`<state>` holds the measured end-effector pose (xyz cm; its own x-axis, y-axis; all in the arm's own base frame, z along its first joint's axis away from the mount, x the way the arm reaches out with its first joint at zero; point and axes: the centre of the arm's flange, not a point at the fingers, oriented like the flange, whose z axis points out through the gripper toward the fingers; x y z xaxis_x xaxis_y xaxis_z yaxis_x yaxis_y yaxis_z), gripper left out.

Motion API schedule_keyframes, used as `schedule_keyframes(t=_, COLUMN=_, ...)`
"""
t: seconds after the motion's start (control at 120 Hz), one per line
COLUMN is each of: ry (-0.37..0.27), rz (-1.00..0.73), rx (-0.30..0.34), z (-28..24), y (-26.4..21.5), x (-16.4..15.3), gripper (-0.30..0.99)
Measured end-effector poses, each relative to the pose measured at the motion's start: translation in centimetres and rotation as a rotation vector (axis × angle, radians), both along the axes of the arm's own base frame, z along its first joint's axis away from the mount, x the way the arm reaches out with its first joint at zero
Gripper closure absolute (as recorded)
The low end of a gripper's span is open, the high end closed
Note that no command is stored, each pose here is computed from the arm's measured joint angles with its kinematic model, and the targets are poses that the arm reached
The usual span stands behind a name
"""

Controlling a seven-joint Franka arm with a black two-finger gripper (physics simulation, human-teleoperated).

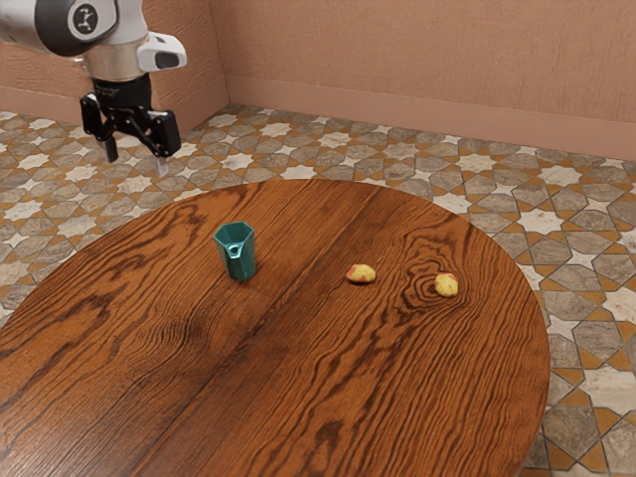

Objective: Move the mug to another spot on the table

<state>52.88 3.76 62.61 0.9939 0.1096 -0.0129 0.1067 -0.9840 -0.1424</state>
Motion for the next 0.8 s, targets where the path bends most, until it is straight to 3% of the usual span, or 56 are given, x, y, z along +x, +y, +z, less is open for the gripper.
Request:
schedule_keyframes(t=0.192, ry=-0.016, rz=0.003, rx=0.001, z=0.0, y=-0.3, x=0.2, gripper=0.00)
schedule_keyframes(t=0.317, ry=-0.008, rz=0.028, rx=0.000, z=-3.7, y=-0.4, x=2.4, gripper=0.00)
schedule_keyframes(t=0.567, ry=0.028, rz=0.353, rx=-0.089, z=-13.4, y=-2.5, x=6.2, gripper=0.00)
schedule_keyframes(t=0.675, ry=0.059, rz=0.512, rx=-0.083, z=-18.5, y=-0.8, x=7.2, gripper=0.00)
schedule_keyframes(t=0.8, ry=0.050, rz=0.636, rx=-0.067, z=-22.2, y=0.0, x=8.5, gripper=0.00)
